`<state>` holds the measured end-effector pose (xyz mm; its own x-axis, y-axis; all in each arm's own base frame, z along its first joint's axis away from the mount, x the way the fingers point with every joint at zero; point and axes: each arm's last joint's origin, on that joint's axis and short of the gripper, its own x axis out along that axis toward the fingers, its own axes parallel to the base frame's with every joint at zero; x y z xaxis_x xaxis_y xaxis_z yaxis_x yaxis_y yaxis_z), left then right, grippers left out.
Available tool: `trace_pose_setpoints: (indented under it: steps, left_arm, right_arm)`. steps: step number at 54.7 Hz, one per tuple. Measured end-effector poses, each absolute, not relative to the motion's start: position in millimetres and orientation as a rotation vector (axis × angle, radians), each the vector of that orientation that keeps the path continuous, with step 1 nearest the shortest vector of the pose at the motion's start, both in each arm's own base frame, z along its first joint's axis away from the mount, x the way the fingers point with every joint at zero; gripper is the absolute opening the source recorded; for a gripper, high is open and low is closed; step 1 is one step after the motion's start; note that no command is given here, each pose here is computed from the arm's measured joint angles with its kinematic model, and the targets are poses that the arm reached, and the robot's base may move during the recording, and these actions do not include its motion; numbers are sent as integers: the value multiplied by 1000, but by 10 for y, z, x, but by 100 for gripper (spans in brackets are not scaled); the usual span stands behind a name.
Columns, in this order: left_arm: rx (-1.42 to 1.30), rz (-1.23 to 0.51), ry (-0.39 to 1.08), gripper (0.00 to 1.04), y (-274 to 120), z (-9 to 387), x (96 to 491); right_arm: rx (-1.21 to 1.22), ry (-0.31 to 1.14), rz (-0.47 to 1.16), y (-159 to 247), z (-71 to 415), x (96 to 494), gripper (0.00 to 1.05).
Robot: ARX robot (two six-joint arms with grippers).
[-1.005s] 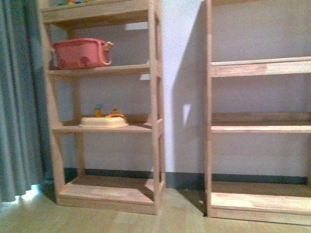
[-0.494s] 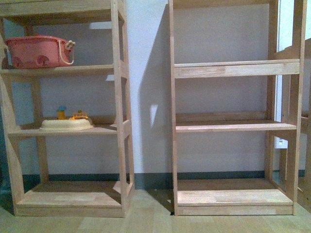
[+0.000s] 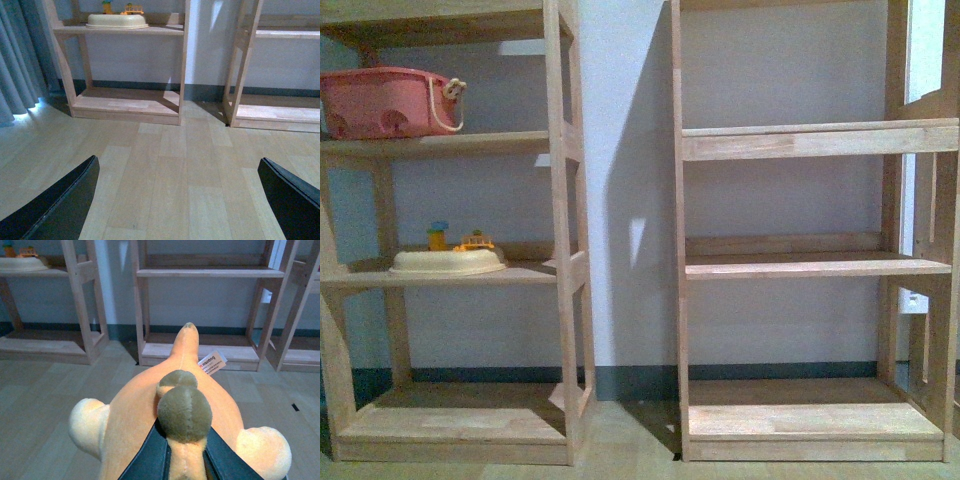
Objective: Put away toys
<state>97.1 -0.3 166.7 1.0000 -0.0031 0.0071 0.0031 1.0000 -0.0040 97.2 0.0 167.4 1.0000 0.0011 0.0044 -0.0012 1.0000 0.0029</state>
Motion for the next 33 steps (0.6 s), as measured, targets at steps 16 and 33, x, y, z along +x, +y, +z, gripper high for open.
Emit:
trace_pose_setpoints:
  steps: [16,33]
  left_arm:
    - [-4,-3,-7,99,-3,1667,971]
    - [-4,-3,-7,99,-3,1666,972]
  right_arm:
    - [3,-4,1,1,1674,972,9]
    - [3,-4,1,1,1674,972,9]
